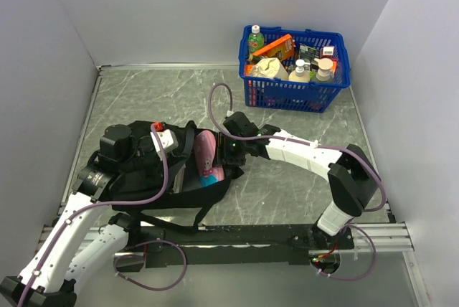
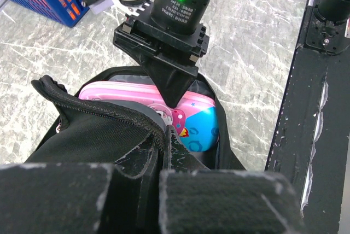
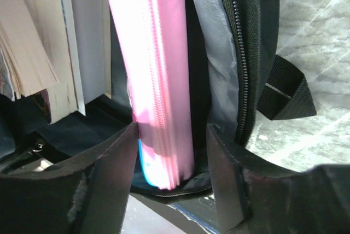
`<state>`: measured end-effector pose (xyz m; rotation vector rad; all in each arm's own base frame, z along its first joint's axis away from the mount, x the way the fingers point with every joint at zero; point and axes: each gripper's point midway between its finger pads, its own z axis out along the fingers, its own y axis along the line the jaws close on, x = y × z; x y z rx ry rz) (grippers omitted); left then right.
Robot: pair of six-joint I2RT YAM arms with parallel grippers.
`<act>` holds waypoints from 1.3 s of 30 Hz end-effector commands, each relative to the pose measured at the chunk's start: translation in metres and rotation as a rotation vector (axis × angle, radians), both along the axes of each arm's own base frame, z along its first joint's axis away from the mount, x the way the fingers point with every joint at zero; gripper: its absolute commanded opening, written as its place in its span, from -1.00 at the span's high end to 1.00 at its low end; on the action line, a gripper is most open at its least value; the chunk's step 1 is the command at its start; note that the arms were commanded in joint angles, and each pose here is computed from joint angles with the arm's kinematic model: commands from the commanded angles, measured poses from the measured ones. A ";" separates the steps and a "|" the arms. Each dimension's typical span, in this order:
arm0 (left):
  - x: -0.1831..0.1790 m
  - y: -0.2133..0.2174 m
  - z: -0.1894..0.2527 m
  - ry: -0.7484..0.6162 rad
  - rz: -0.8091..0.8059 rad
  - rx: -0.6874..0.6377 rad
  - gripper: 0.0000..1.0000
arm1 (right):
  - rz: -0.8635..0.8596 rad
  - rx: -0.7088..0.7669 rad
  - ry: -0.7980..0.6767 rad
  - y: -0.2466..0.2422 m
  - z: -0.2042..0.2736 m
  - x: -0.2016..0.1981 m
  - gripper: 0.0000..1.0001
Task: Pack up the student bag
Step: Place the stationery in the student bag.
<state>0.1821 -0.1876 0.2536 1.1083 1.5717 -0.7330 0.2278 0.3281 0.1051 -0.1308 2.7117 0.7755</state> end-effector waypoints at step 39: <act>-0.003 -0.005 0.033 -0.099 -0.052 -0.032 0.98 | -0.093 0.167 -0.099 0.021 0.028 0.072 0.48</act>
